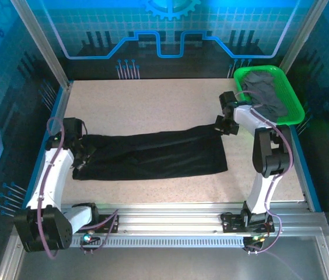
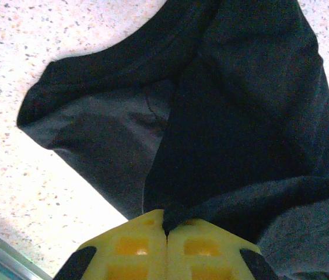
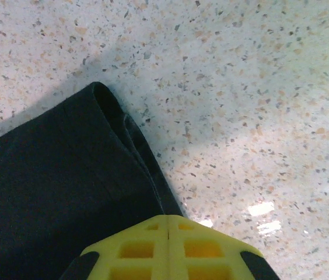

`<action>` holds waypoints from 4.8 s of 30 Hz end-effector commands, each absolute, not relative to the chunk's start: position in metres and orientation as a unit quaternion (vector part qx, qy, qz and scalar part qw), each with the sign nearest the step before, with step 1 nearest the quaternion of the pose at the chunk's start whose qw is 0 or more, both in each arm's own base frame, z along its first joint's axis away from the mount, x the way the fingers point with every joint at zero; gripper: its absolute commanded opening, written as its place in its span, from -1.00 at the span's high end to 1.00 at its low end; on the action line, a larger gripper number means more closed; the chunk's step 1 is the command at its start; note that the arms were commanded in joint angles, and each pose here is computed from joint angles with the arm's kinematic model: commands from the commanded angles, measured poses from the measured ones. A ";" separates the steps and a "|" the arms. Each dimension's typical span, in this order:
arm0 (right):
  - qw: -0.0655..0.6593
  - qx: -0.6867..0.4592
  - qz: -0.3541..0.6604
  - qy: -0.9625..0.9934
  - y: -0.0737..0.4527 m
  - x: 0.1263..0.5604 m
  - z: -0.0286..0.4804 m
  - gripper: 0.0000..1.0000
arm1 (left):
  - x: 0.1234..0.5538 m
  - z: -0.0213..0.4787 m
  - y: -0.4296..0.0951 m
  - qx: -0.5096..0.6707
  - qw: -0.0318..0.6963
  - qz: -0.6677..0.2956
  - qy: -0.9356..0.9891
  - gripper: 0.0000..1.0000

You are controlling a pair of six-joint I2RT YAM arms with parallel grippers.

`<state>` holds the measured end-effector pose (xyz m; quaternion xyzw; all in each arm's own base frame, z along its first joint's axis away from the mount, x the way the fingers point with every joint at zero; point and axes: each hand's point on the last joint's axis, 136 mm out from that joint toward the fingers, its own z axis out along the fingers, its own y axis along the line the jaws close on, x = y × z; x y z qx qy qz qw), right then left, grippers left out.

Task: Fold and stack the t-shirts

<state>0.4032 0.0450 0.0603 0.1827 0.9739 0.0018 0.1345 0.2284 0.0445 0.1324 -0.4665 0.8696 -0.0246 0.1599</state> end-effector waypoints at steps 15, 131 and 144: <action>0.121 0.164 -0.044 0.978 0.051 0.344 0.060 1.00 | 0.228 0.110 0.050 -0.457 0.147 0.009 0.877 1.00; 0.153 0.061 0.248 0.955 0.197 0.398 0.174 -0.14 | 0.425 0.041 -0.043 -0.140 0.088 -0.125 0.978 0.18; 0.142 0.057 0.255 0.955 0.205 0.402 0.165 -0.12 | 0.391 0.058 -0.069 -0.152 0.089 -0.146 0.973 0.51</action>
